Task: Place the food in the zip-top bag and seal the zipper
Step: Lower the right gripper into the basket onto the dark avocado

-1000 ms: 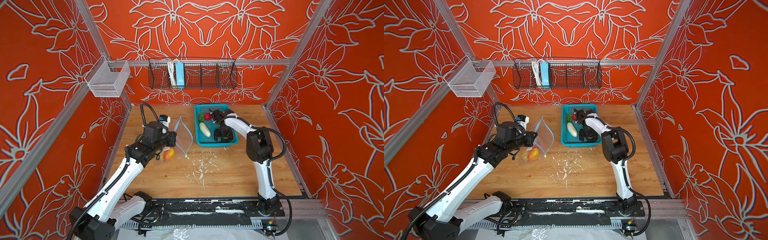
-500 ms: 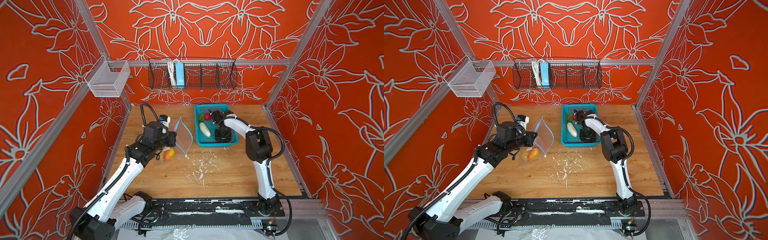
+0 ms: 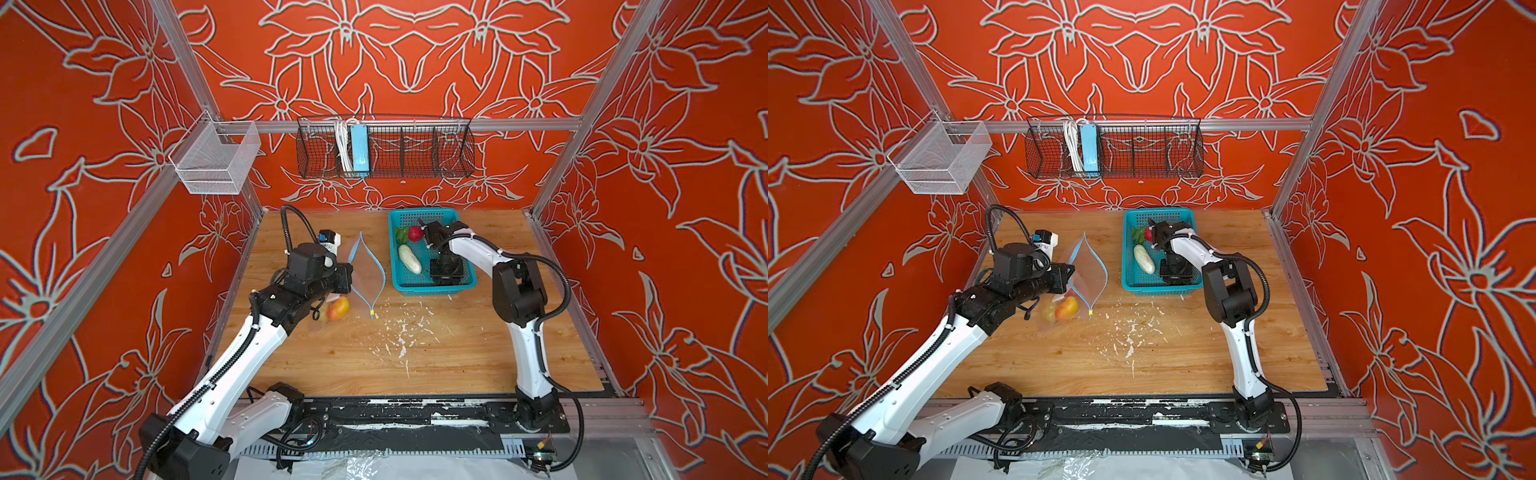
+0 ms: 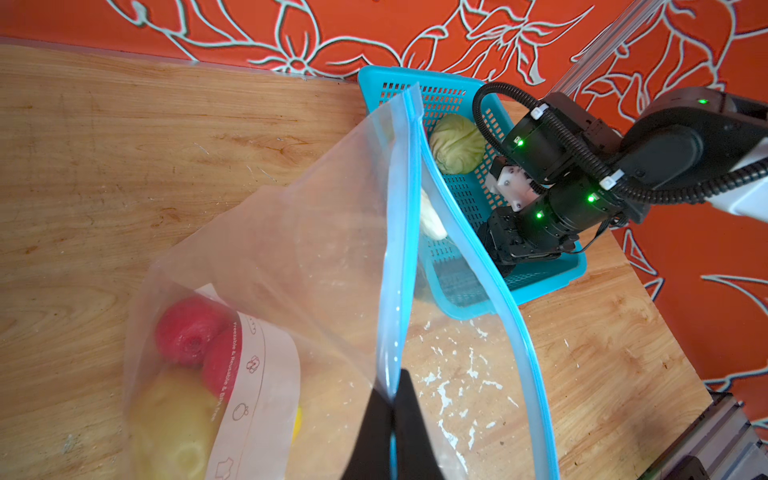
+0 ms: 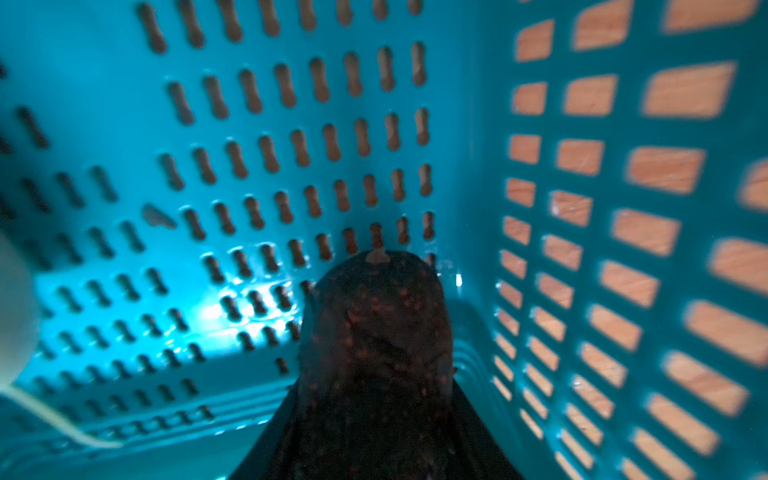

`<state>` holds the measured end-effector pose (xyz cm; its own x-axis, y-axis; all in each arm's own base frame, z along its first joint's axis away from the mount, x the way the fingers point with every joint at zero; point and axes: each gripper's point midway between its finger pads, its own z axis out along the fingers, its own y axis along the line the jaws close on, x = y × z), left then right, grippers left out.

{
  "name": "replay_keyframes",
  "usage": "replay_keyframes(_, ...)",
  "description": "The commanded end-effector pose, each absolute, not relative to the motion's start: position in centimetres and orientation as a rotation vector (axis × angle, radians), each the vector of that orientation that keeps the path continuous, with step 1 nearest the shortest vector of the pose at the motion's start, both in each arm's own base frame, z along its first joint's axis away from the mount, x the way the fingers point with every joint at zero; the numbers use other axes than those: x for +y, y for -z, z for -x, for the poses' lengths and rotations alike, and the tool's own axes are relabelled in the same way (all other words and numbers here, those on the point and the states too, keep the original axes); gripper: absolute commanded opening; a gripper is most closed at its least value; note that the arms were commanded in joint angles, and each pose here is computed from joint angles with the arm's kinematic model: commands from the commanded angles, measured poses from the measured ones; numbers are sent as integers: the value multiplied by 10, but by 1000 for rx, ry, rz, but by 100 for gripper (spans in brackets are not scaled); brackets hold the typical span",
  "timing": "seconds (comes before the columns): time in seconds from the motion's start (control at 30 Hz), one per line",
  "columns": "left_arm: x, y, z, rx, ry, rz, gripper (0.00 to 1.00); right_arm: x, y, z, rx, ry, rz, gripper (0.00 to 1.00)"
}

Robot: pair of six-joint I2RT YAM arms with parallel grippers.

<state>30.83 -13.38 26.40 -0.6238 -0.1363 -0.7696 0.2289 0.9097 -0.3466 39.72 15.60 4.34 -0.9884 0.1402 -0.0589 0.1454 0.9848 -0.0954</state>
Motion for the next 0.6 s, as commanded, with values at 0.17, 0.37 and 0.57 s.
replay_keyframes(0.17,-130,-266,-308,2179,515,-48,0,169,-68,-405,2997,-32,-279,33)
replay_keyframes(0.37,-129,-267,-308,2173,511,-47,0,174,-75,-403,2986,-85,-294,32)
replay_keyframes(0.57,-129,-267,-308,2174,509,-47,0,175,-88,-403,2945,-137,-309,31)
